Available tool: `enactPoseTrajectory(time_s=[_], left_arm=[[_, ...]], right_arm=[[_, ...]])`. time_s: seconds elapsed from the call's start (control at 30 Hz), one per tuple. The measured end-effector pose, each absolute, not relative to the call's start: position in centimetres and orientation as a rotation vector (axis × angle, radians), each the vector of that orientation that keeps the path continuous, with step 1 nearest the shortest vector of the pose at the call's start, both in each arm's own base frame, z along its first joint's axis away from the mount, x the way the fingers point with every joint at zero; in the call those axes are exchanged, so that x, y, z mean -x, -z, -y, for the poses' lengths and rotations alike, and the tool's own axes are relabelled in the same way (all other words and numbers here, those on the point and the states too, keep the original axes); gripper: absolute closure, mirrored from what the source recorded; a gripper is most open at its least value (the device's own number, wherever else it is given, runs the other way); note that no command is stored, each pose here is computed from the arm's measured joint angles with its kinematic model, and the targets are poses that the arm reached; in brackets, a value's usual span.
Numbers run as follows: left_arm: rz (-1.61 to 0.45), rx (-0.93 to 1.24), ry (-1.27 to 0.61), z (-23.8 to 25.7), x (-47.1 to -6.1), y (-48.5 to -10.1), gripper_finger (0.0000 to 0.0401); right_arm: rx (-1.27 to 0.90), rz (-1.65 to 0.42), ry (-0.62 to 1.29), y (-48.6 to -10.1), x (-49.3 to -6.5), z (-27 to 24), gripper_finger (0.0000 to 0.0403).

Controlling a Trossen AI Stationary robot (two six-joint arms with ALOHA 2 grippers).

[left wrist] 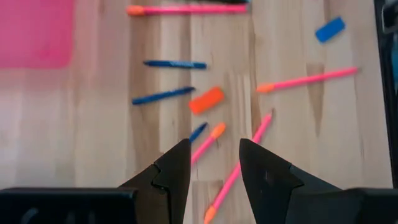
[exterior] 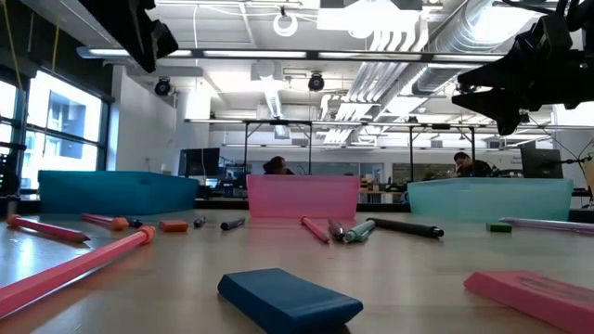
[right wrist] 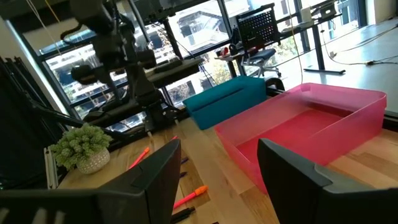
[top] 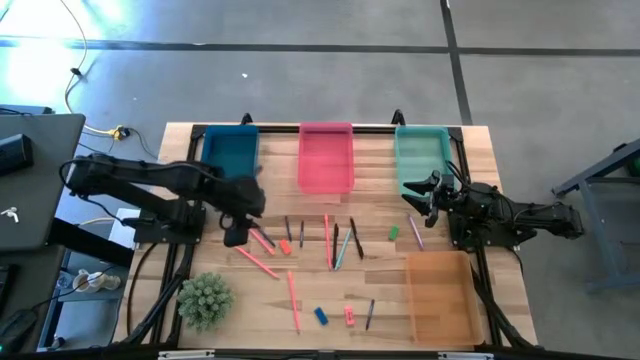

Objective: Sort crayons/erasers/pens/pencils in bins
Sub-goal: Put the pink pencil into the blue bin

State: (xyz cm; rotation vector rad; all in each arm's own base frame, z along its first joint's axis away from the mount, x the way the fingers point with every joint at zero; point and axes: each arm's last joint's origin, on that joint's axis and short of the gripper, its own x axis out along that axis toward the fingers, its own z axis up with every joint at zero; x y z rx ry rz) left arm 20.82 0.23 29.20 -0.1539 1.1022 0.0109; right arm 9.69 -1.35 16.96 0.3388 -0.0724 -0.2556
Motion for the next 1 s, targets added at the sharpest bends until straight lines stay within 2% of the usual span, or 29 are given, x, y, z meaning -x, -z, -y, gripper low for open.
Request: enactPoseTrajectory(time_s=[0.37, 0.6, 1.0], left_arm=[[-1.247, 0.011, 0.029, 2.5, -24.2, -25.5, 0.0277], [-1.306, 0.041, 0.031, 3.4, -25.2, -24.0, 0.0274], [-1.344, -0.011, 0.092, 4.6, -26.9, -21.2, 0.0213]], right_arm=[[-0.339, 0.072, 0.256, -17.0, -9.7, 1.3, 0.0199], [-0.338, 0.072, 0.256, -17.0, -9.7, 1.3, 0.0199], [-0.337, 0.072, 0.256, -17.0, -9.7, 1.4, 0.0199]])
